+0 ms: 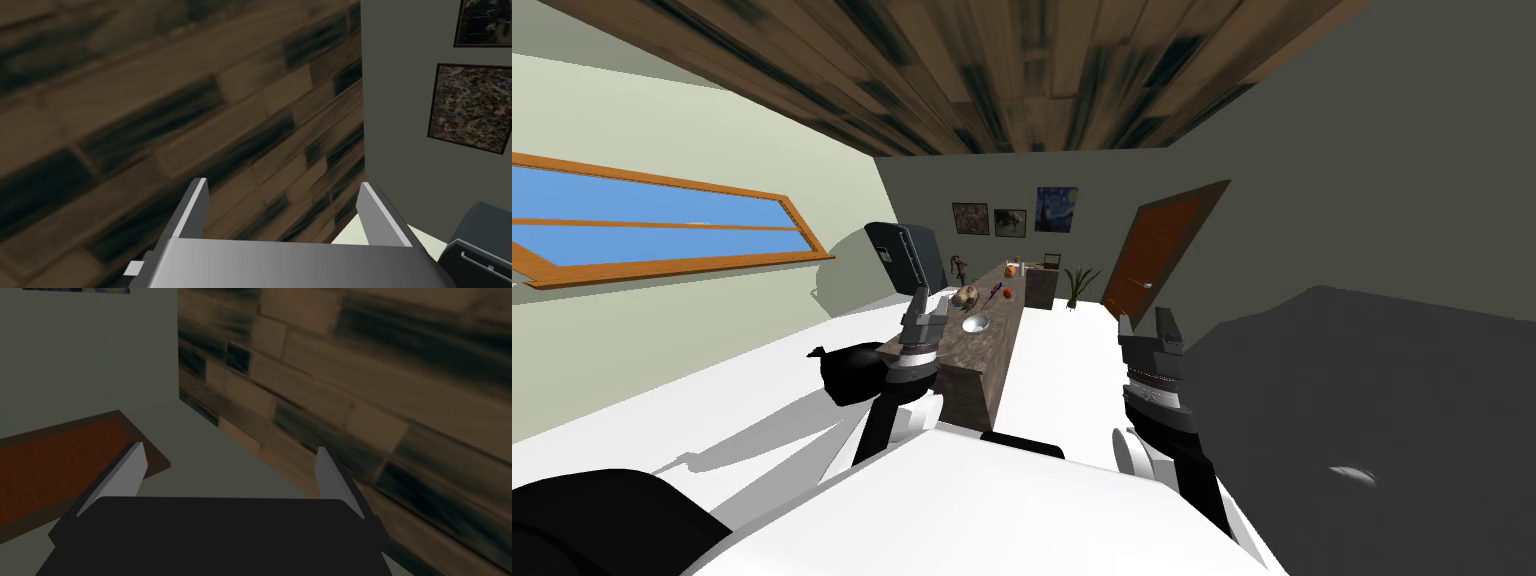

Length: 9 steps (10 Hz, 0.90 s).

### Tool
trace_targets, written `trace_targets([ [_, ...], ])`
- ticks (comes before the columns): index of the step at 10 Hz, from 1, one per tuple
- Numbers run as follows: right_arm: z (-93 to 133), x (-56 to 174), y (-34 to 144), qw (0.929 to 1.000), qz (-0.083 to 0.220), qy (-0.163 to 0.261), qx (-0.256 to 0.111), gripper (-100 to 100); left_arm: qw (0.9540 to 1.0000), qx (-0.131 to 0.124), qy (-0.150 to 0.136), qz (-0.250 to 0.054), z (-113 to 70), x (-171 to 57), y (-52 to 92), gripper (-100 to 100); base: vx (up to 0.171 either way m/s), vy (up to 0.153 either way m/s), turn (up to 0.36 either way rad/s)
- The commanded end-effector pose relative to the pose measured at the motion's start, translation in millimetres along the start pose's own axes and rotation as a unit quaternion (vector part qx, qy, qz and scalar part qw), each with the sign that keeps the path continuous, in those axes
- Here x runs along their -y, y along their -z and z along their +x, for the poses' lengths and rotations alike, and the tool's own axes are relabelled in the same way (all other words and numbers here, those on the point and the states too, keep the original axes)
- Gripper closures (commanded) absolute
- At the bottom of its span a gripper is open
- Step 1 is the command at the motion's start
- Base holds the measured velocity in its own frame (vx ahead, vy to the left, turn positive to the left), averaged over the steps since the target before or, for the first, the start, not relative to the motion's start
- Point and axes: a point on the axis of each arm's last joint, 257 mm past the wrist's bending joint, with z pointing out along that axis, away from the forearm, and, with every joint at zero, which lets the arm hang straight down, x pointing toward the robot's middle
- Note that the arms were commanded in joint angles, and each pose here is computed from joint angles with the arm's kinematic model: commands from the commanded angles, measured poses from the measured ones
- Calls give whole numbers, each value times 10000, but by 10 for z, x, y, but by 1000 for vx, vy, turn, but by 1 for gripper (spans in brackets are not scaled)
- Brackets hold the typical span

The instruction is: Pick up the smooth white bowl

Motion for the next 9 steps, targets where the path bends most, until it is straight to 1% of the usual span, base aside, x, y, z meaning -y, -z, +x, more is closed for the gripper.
trace_targets([
  [1,0,0,0,10000,0,0,0,0,9999,-127,-28,-57,26,-41,-17,-100,-12,-14,-7],
  [5,0,0,0,10000,0,-1,0,0,9983,-435,-108,-376,61,-266,-109,-100,-38,-40,-20],
  [6,0,0,0,10000,0,-1,0,0,9981,-436,-110,-422,61,-289,-107,-100,-35,-30,-8],
  [7,0,0,0,10000,0,0,0,0,9972,-480,-125,-562,55,-380,-138,-100,-30,-31,-25],
  [8,0,0,0,10000,0,0,0,0,9966,-508,-131,-628,44,-435,-178,-100,-47,-42,-44],
  [9,0,0,0,10000,0,-1,0,0,9960,-508,-136,-719,43,-481,-171,-100,-34,-29,-12],
])
